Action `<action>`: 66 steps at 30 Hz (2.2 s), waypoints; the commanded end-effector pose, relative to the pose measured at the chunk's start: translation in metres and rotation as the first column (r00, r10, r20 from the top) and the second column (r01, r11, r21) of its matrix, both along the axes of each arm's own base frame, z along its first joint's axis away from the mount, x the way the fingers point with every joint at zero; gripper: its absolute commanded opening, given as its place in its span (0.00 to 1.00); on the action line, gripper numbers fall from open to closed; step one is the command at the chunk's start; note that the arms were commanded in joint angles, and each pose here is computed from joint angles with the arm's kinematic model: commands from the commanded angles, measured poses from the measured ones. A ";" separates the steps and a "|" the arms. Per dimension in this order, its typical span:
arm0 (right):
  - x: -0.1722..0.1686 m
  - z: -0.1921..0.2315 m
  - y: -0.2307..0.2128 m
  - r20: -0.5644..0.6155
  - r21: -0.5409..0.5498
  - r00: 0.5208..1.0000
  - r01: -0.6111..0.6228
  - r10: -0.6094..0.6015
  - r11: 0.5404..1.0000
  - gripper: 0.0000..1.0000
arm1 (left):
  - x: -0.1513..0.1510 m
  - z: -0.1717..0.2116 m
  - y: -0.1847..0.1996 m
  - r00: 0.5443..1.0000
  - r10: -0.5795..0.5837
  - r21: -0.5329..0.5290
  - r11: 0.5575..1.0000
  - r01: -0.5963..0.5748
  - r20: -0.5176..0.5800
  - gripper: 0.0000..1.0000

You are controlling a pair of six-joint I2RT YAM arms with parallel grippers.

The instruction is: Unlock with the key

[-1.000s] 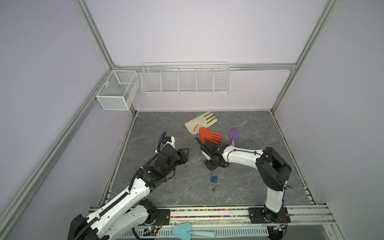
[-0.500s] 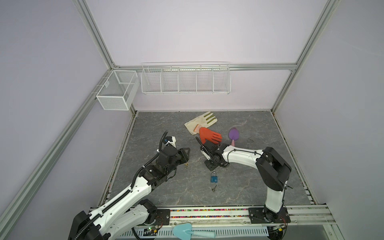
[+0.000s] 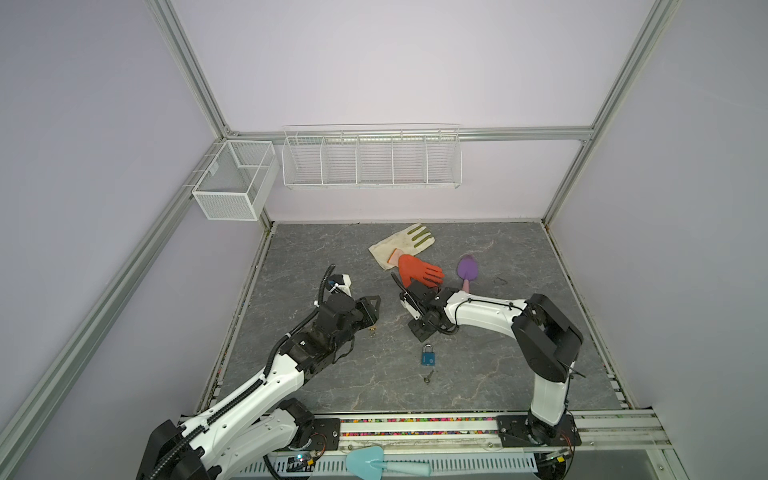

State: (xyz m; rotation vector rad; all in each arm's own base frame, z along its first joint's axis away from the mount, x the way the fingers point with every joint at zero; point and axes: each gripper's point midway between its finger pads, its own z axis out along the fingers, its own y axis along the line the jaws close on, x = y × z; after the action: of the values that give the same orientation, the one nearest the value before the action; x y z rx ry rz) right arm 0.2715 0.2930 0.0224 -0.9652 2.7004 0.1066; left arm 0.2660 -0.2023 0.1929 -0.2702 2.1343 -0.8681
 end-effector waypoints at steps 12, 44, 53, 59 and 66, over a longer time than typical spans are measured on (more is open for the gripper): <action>-0.009 0.058 -0.001 0.063 0.201 0.996 0.047 -0.061 0.978 0.06 | 0.000 0.009 -0.012 0.999 0.013 -0.225 0.974 -0.020 -0.032 0.46; -0.034 0.244 0.012 0.162 0.705 0.968 0.024 -0.194 0.709 0.06 | -0.013 0.097 -0.112 0.966 -0.208 -0.529 0.808 0.259 0.155 0.46; -0.037 0.258 0.011 0.178 0.730 0.964 0.004 -0.197 0.683 0.07 | -0.012 0.093 -0.117 0.967 -0.213 -0.545 0.799 0.254 0.139 0.44; -0.038 0.266 0.011 0.193 0.744 0.961 -0.011 -0.199 0.668 0.06 | -0.012 0.092 -0.120 0.967 -0.219 -0.569 0.782 0.253 0.130 0.43; -0.039 0.269 0.009 0.214 0.745 0.956 -0.026 -0.201 0.666 0.06 | -0.013 0.093 -0.118 0.970 -0.213 -0.587 0.773 0.240 0.116 0.43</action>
State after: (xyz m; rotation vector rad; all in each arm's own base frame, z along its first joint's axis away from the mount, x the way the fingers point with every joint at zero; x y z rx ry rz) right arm 0.2355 0.3005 0.2700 -0.5227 2.1616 0.8745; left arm 0.2555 -0.3181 0.2714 -0.3024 1.8563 -1.6183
